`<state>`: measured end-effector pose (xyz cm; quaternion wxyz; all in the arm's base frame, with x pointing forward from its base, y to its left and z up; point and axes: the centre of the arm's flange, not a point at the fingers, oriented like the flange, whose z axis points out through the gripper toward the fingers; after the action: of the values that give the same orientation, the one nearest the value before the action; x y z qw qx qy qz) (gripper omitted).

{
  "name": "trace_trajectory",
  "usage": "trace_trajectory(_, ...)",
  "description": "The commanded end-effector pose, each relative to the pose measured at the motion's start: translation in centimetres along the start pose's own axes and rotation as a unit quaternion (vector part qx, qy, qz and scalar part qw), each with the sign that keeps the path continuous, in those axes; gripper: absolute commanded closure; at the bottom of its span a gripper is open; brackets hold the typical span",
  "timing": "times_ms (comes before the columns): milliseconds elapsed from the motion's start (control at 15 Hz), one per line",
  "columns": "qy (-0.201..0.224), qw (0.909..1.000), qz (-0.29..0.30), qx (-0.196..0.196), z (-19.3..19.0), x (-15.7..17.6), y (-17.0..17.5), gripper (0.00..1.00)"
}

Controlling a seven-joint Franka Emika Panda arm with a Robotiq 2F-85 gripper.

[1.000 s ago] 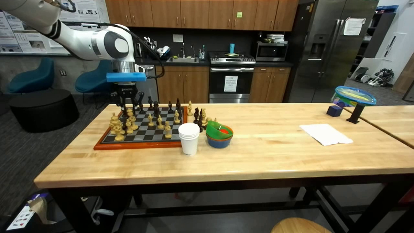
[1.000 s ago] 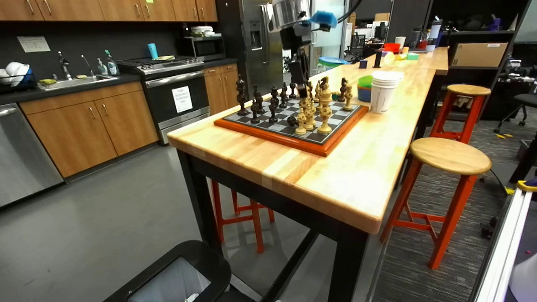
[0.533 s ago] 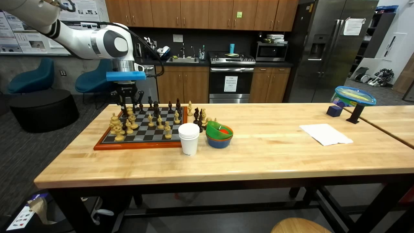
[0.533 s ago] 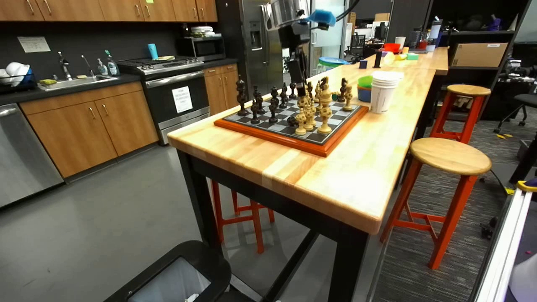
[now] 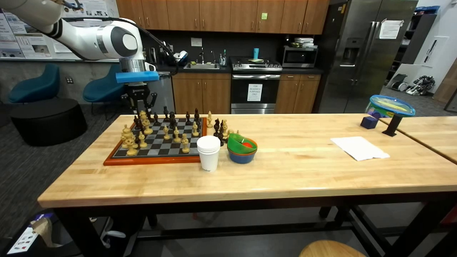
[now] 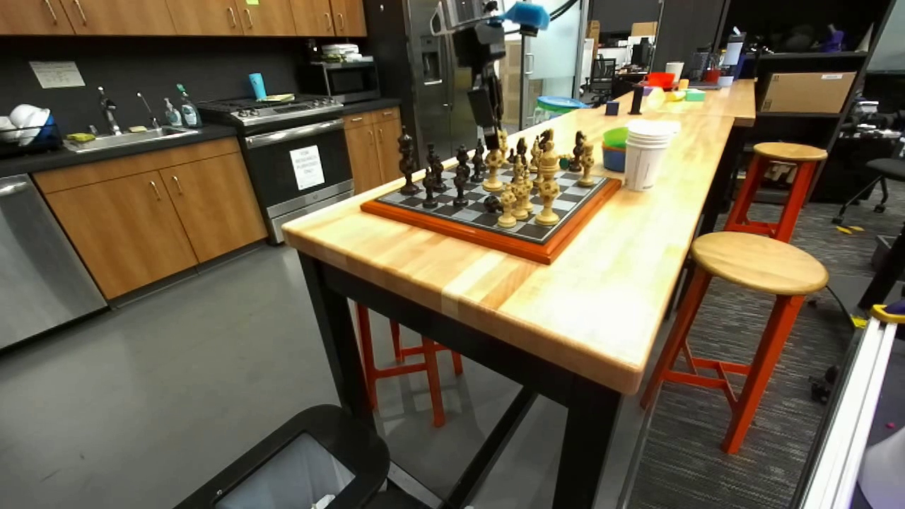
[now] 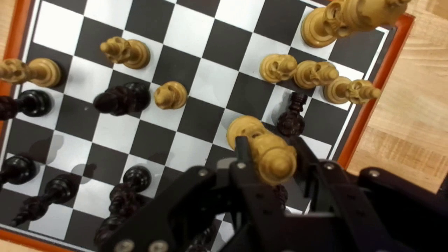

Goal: Move a chess piece on the chess board

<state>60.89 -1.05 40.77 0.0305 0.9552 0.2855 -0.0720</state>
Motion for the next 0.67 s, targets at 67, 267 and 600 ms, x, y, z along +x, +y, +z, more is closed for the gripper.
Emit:
trace_trajectory(67,-0.002,0.9999,-0.008,-0.014,-1.4,3.0,0.4,0.92)
trace_trajectory(267,-0.001,0.9997,-0.014,-0.019,-1.7,4.6,0.9,0.92)
trace_trajectory(600,0.000,0.9995,-0.021,-0.025,-2.0,6.6,2.5,0.92)
